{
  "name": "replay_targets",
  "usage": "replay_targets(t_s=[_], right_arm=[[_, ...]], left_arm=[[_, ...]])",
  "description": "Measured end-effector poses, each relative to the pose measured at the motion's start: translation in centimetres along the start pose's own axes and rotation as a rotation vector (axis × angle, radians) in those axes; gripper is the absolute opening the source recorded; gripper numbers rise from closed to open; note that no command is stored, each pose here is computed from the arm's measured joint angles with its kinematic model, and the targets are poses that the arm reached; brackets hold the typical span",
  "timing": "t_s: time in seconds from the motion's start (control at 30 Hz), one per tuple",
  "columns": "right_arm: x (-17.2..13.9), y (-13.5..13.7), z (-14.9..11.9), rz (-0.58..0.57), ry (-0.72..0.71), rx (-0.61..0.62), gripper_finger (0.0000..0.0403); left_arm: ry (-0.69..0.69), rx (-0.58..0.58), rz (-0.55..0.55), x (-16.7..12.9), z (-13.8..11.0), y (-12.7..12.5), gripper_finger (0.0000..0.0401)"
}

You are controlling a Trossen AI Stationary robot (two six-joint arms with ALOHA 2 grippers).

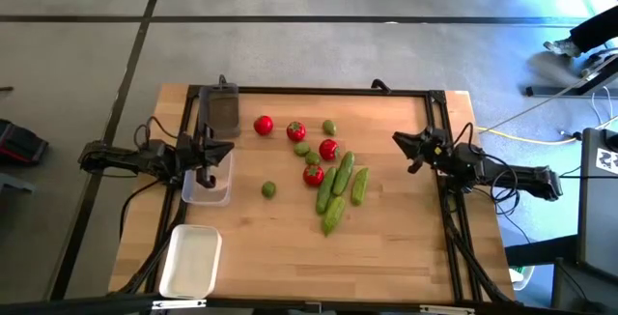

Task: Sort produce into baskets
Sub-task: Put the cucumber into the black bin

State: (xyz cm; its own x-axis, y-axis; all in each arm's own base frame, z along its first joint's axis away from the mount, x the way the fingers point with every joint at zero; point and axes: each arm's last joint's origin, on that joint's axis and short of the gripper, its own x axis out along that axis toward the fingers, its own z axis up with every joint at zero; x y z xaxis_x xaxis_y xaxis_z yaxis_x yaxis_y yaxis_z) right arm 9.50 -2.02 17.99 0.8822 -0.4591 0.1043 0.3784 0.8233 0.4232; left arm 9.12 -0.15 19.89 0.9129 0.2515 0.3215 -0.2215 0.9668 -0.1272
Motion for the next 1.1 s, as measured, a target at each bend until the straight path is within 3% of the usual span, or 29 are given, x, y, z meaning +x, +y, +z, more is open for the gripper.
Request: replay_targets(t_s=[0.33,0.53,0.7,0.87,1.1], right_arm=[[0.7,-0.2,-1.1,-0.054,0.105,-0.049,0.0229],[1.6,0.4,-0.8,-0.068,0.179,-0.092,0.0288],[3.4,1.9,0.5,-0.037,0.269,-0.154,0.0294],[6.0,3.4,1.3,-0.085,0.38,-0.17,0.0278],[9.1,5.3,1.4,-0.156,0.782,-0.093,0.0256]], left_arm=[[-0.034,0.002,0.127,0.0,0.4,0.4,0.0015],[-0.031,0.033,0.168,0.0,0.4,0.5,0.0015],[-0.029,0.036,0.168,0.0,0.4,0.5,0.0015],[0.01,0.108,0.166,0.0,0.0,0.5,0.0015],[0.016,0.019,0.166,0.0,-0.1,0.5,0.0015]])
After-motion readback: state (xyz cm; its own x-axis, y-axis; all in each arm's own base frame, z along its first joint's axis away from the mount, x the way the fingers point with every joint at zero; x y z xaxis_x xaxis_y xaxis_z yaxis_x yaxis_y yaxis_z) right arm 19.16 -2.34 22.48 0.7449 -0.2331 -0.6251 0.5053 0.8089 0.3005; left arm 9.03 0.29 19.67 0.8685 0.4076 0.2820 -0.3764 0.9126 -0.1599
